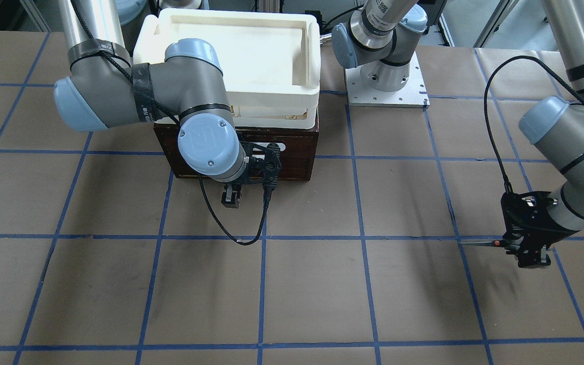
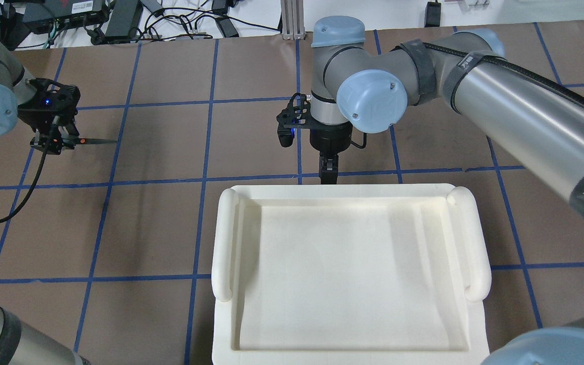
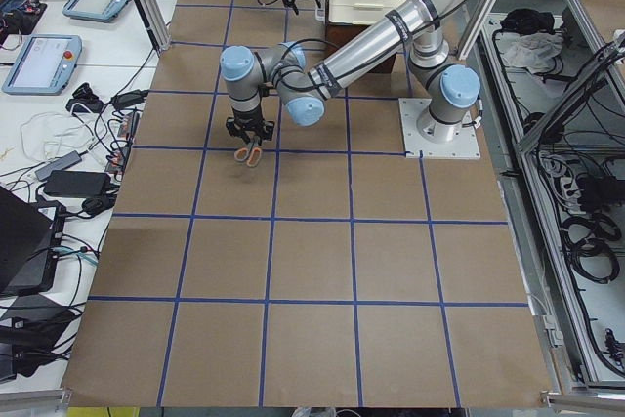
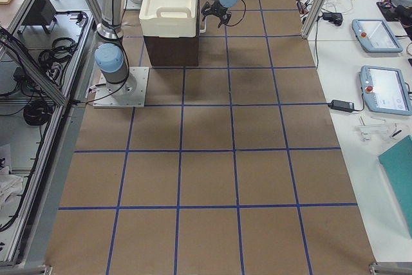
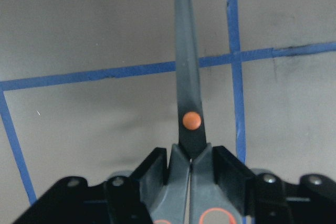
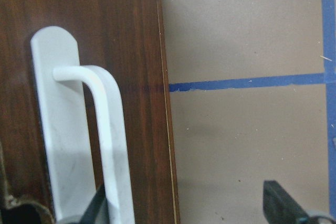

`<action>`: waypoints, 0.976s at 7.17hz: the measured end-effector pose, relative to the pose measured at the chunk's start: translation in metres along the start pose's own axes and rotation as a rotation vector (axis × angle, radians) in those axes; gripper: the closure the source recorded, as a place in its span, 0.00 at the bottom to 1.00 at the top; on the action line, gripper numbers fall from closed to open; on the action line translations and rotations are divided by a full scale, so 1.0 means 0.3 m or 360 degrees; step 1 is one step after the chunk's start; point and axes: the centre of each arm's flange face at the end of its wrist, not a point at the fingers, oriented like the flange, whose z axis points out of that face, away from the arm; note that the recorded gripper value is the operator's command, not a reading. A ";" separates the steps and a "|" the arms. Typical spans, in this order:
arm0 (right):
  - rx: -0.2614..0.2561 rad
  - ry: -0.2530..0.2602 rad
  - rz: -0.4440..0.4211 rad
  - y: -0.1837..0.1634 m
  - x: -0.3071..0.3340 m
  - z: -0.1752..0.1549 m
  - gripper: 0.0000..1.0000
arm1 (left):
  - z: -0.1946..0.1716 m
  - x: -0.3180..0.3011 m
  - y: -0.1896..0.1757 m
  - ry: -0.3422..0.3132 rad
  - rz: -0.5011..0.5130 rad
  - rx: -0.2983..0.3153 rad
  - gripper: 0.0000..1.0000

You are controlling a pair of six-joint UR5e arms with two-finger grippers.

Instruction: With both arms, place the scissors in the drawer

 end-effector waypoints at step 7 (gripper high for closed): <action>0.0027 0.0101 -0.0041 -0.013 0.020 -0.019 0.00 | 0.006 -0.001 -0.003 0.0005 0.0002 0.0006 1.00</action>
